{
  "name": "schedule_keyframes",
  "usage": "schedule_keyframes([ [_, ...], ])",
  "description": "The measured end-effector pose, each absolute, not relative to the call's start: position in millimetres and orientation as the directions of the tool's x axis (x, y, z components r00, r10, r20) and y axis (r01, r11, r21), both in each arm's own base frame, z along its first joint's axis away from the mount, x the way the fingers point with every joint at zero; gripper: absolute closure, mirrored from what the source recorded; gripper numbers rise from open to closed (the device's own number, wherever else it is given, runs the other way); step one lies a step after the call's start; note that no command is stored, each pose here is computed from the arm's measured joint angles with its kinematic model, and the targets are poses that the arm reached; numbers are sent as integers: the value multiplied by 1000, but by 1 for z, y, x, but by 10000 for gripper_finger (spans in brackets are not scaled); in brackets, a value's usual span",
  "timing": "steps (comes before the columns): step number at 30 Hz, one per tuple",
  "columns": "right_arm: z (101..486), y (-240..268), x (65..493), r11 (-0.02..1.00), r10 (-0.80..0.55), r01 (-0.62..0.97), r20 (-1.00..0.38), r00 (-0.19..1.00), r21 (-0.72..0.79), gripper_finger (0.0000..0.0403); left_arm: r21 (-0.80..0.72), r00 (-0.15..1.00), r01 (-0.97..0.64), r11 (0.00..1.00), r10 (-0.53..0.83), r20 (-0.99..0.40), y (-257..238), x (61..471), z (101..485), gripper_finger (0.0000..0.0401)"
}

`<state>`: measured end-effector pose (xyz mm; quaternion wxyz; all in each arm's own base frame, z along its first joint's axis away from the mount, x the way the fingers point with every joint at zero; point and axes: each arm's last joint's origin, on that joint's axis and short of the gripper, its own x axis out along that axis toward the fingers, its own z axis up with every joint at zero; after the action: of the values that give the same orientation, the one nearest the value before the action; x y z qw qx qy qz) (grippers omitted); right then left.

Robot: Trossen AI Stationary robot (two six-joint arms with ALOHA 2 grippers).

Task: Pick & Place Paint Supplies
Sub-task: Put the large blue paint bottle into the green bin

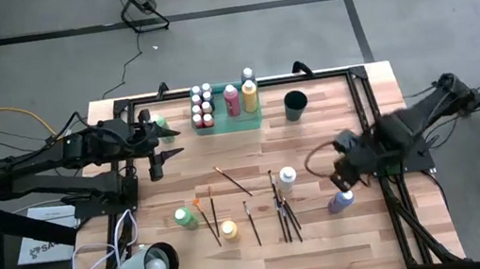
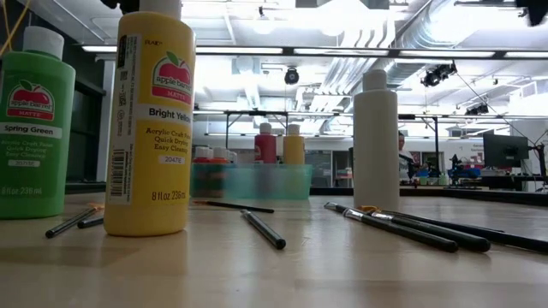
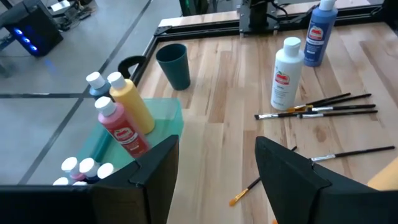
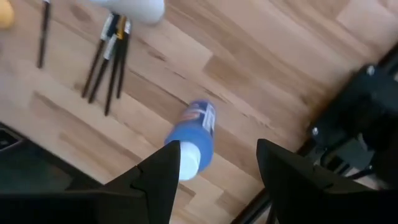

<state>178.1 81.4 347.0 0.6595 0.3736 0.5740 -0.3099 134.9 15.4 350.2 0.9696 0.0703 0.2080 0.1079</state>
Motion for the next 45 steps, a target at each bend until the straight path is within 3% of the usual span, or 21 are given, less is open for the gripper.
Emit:
schedule_keyframes([
  [4,336,105,167,510,-37,852,-986,165,123,198,173,891,-180,968,235,-389,15,135,350,195],
  [9,325,131,147,493,-188,854,-938,292,167,198,171,891,-181,968,236,-389,15,135,350,195],
  [12,313,146,133,485,-202,850,-920,335,204,198,172,890,-181,968,236,-390,15,135,350,195],
  [19,277,175,117,618,-181,744,-875,448,254,198,171,891,-149,974,207,-405,15,135,349,195],
  [28,251,197,110,711,-267,695,-874,407,107,198,171,894,-131,977,191,-405,14,135,349,195],
  [45,250,193,116,698,-369,703,-776,512,132,198,165,895,-135,977,191,-404,14,135,349,195],
])
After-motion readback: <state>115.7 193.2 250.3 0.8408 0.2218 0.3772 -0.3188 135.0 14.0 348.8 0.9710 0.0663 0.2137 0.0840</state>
